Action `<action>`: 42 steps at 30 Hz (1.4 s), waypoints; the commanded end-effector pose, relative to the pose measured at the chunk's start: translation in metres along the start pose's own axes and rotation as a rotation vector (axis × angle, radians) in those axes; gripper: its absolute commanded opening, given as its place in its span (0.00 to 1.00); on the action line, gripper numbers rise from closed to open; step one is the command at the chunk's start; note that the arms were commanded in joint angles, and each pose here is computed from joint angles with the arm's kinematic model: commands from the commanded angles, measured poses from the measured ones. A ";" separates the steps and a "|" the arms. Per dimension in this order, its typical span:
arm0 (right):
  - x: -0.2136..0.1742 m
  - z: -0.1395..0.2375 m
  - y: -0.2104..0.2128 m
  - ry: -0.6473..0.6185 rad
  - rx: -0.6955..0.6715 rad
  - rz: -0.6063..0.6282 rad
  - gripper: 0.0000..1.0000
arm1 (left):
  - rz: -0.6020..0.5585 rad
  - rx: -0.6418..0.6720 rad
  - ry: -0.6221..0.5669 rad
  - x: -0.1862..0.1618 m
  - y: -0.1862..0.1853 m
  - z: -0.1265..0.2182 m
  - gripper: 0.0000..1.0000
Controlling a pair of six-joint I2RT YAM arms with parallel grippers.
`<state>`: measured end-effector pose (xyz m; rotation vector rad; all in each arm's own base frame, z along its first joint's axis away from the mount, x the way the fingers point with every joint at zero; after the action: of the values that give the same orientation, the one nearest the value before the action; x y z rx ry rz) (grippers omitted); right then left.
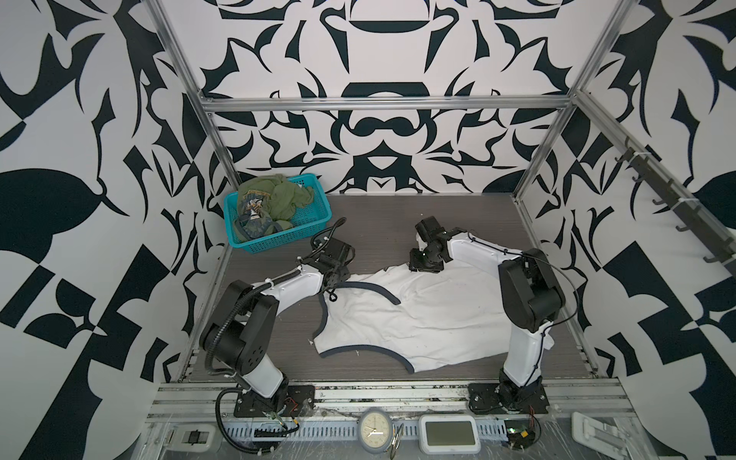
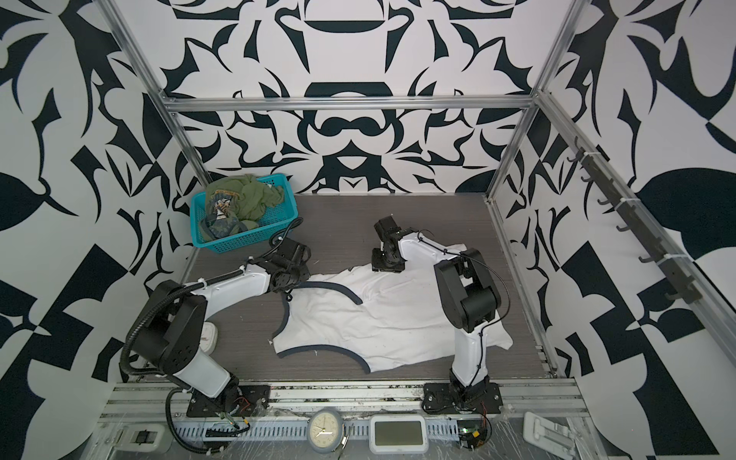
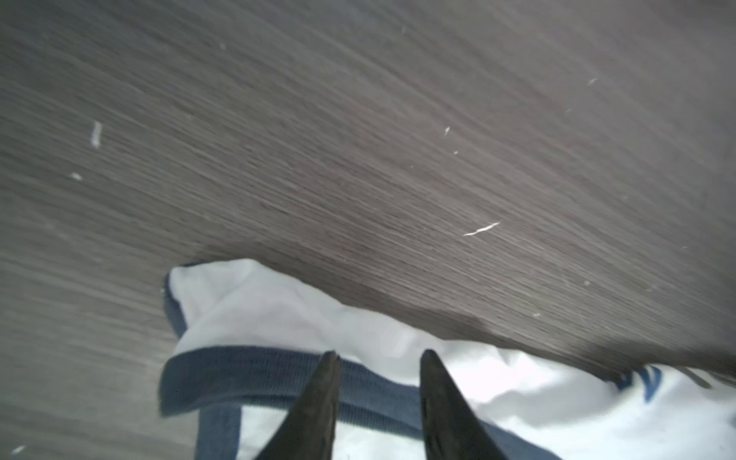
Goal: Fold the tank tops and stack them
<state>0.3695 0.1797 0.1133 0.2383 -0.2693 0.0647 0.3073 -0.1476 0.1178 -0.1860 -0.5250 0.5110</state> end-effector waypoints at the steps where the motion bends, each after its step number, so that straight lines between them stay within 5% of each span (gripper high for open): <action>1: 0.016 -0.002 -0.011 -0.020 0.028 -0.070 0.51 | 0.036 0.035 0.011 -0.002 0.014 -0.013 0.33; 16: -0.002 -0.006 -0.057 0.002 -0.104 -0.169 0.52 | 0.187 0.161 -0.008 0.015 0.090 -0.048 0.26; 31: 0.069 -0.027 -0.050 -0.087 -0.010 -0.179 0.53 | 0.251 0.137 -0.127 0.077 0.074 -0.042 0.27; 37: 0.086 0.019 -0.039 -0.155 0.002 -0.145 0.56 | 0.249 0.134 -0.176 0.094 0.067 -0.017 0.33; 42: 0.058 0.073 -0.040 -0.188 -0.020 -0.128 0.60 | 0.185 0.107 -0.138 0.093 0.050 0.023 0.45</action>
<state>0.4355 0.1370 0.1390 0.2597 -0.3780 -0.0997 0.3567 -0.0513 0.1322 -0.1129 -0.6233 0.7766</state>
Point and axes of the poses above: each gripper's point midway between its finger pads, its own z axis back along the fingers, its own y axis along the line the jaws close on, x = y × z, the point moved 8 cm from there along z, back along the fingers, and after that the axes turned 5 degrees about z, right-handed, at the moved point
